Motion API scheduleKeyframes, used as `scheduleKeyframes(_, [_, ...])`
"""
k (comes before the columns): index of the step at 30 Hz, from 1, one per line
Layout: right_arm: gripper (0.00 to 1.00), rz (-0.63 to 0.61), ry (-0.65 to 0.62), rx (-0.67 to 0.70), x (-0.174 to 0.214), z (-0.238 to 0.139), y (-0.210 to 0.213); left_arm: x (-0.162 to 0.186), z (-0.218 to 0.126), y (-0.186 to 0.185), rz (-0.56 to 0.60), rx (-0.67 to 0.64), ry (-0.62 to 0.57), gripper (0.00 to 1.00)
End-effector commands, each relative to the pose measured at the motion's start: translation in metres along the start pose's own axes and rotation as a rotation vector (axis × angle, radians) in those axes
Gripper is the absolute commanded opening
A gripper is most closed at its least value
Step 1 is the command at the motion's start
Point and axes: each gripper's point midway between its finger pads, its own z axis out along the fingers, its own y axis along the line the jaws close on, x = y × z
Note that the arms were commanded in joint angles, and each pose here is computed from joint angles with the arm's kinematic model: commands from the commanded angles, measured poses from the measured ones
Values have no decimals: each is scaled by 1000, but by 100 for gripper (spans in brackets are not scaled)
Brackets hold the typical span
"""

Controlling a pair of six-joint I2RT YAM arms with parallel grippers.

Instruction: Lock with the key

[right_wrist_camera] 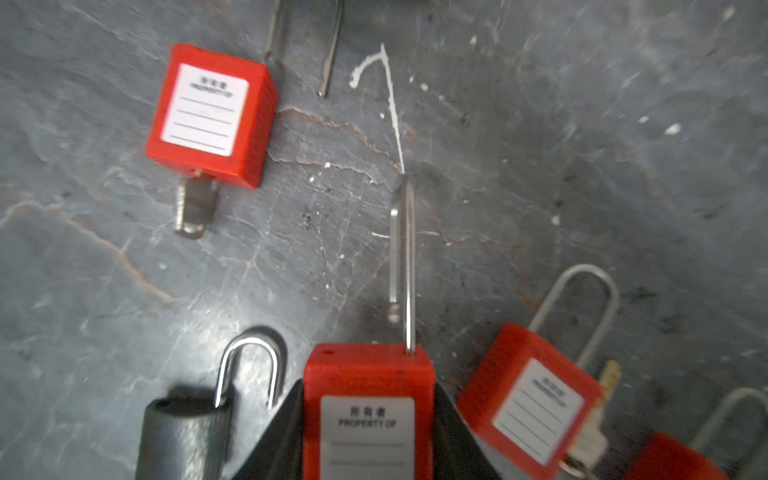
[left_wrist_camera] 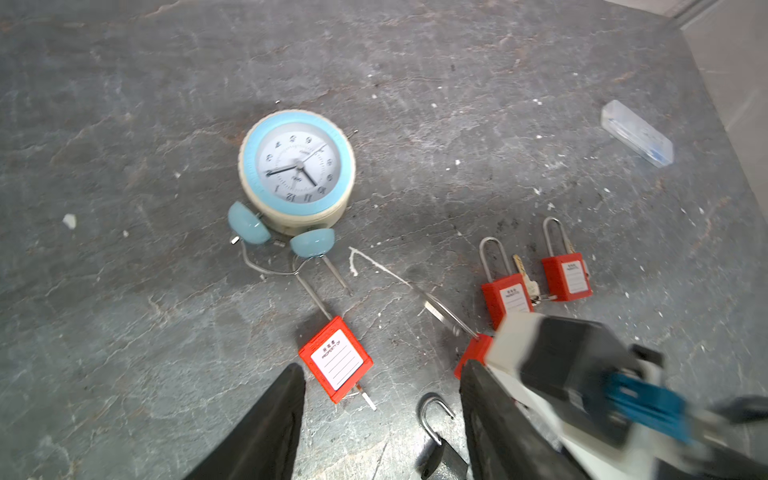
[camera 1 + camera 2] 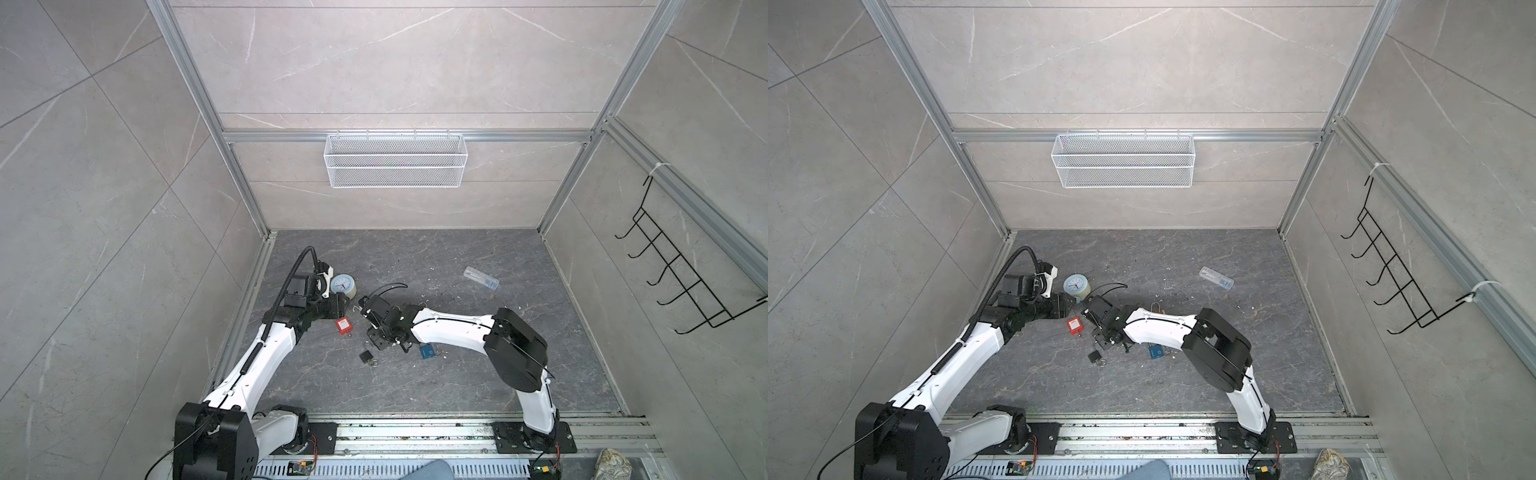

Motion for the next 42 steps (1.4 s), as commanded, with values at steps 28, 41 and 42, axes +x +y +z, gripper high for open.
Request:
scheduleKeyframes(28, [10,-639,-352,-128,35,-158,-19,37,-45,-160,946,709,-270,58])
scheduleKeyframes(41, [9,-672,-354,-126,37,-164,-20,44,-35,-167,958,755,-216,33])
scheduleKeyframes(42, [9,-675,-356,-127,37,-165,-20,45,-35,-167,957,761,-211,31])
